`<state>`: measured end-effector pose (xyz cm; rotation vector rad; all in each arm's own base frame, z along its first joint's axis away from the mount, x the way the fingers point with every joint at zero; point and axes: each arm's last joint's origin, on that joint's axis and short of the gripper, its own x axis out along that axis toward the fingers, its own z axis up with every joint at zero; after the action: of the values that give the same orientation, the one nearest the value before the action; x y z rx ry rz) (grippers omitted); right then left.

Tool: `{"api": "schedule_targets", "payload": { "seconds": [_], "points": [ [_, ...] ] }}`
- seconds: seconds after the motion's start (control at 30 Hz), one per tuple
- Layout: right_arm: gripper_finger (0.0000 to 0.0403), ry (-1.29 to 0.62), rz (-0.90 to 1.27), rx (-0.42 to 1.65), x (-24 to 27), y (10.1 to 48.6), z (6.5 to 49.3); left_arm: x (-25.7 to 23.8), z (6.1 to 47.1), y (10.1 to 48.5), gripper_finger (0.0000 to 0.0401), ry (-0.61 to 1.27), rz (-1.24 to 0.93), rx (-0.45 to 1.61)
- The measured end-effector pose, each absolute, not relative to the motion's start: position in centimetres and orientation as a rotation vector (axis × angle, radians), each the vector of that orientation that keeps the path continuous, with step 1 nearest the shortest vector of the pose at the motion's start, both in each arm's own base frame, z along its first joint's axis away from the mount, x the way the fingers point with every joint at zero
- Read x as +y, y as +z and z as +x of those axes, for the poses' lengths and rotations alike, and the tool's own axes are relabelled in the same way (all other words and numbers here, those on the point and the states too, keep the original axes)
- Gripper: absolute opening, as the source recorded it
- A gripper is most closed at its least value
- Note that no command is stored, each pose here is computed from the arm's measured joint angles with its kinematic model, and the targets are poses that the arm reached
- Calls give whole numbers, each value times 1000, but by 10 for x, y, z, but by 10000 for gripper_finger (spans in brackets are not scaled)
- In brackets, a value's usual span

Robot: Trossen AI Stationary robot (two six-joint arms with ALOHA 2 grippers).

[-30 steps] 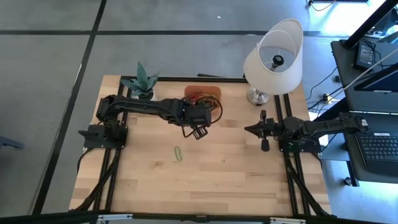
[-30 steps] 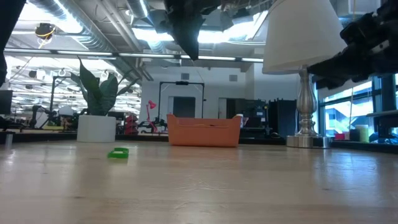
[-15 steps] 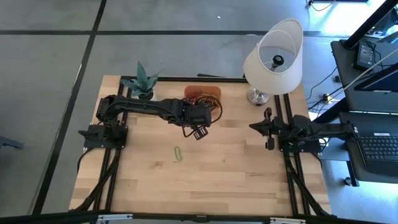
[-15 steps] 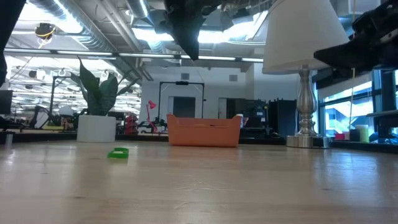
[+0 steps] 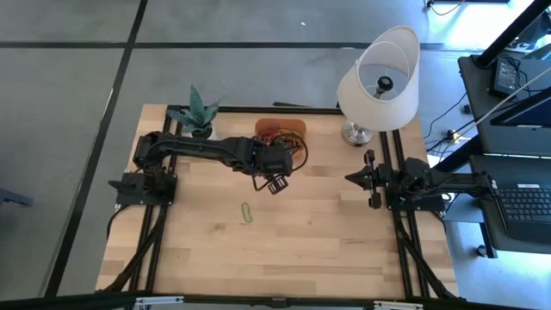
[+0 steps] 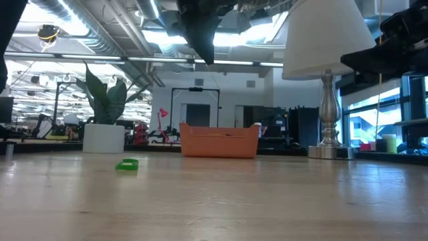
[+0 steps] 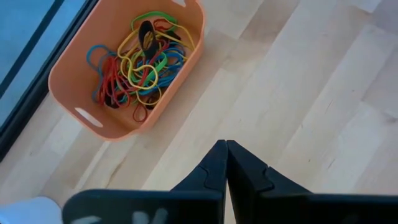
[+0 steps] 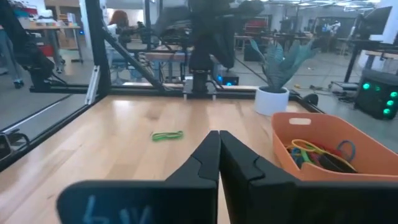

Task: Pick and place rubber bands into bin
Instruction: Put the green rubber band into the orange bin

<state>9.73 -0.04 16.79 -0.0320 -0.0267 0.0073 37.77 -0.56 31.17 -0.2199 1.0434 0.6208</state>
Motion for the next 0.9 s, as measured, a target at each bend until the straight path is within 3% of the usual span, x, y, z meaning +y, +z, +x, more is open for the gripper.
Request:
{"api": "schedule_targets", "payload": {
  "seconds": [0.13, 0.27, 0.63, 0.9],
  "points": [
    [20, 3, -31, -27, -1, 168, 97, -8, 377, 312, 18, 628, -235, 1041],
    [24, 3, -32, -27, -1, 168, 97, -11, 379, 306, 56, 660, -279, 1052],
    [25, 0, -32, -27, -1, 168, 97, -29, 389, 227, 190, 1034, -667, 1344],
    [25, 0, -32, -27, -1, 168, 97, -59, 398, 177, 209, 1111, -716, 1476]
  ]
}}
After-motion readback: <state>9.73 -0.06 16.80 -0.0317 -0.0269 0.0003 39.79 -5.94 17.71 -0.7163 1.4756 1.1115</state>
